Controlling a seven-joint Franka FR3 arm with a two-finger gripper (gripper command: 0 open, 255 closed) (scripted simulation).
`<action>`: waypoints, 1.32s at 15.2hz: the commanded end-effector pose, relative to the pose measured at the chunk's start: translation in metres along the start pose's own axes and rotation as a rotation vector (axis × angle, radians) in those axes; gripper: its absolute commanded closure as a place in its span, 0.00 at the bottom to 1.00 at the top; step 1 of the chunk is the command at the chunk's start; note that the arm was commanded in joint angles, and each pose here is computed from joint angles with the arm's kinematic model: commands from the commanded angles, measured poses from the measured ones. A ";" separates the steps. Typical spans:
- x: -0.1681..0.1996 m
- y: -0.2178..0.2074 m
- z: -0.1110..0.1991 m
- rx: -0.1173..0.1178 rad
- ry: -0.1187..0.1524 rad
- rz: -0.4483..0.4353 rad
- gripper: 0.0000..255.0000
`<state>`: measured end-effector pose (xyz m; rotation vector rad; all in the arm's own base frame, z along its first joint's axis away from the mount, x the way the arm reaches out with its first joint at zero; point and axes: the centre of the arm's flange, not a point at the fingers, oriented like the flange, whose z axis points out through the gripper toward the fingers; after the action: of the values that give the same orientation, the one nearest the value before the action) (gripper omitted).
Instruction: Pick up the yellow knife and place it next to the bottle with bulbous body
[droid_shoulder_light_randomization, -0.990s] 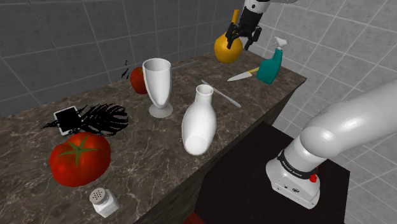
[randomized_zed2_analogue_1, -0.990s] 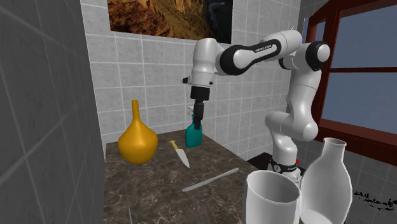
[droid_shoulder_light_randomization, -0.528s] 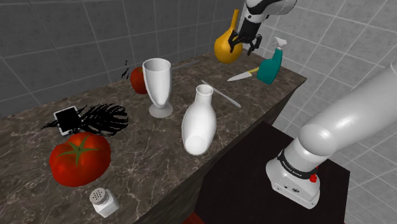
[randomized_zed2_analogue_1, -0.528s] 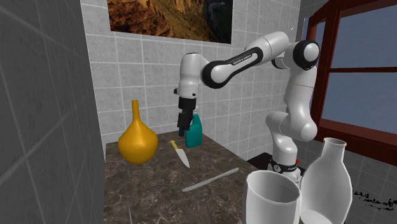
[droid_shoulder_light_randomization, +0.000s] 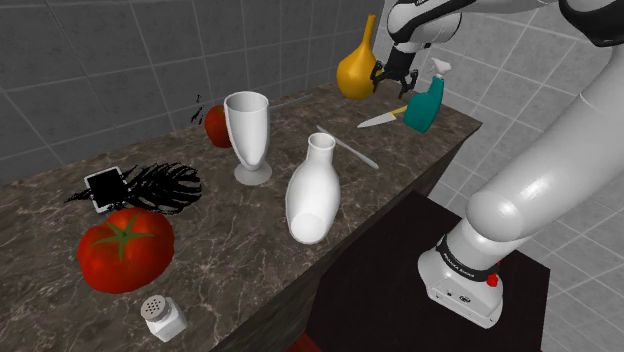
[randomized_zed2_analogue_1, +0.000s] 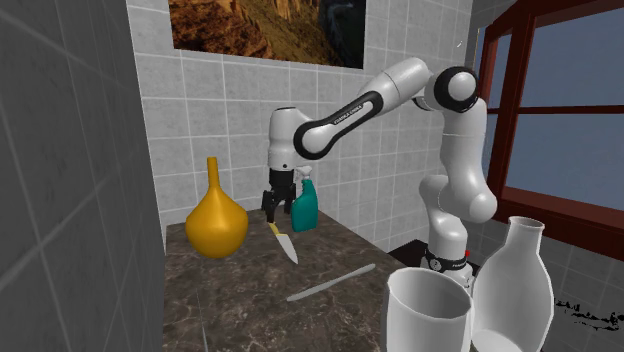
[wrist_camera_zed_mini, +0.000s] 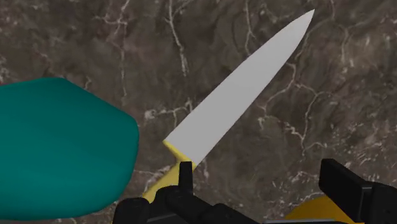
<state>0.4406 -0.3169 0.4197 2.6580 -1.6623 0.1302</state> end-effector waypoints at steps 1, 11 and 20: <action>0.014 0.014 0.015 -0.013 -0.001 0.076 0.00; 0.036 0.042 0.072 -0.036 -0.004 0.201 0.00; 0.036 0.042 0.081 -0.036 -0.004 0.201 0.00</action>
<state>0.4238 -0.3717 0.3402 2.4616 -1.9110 0.0942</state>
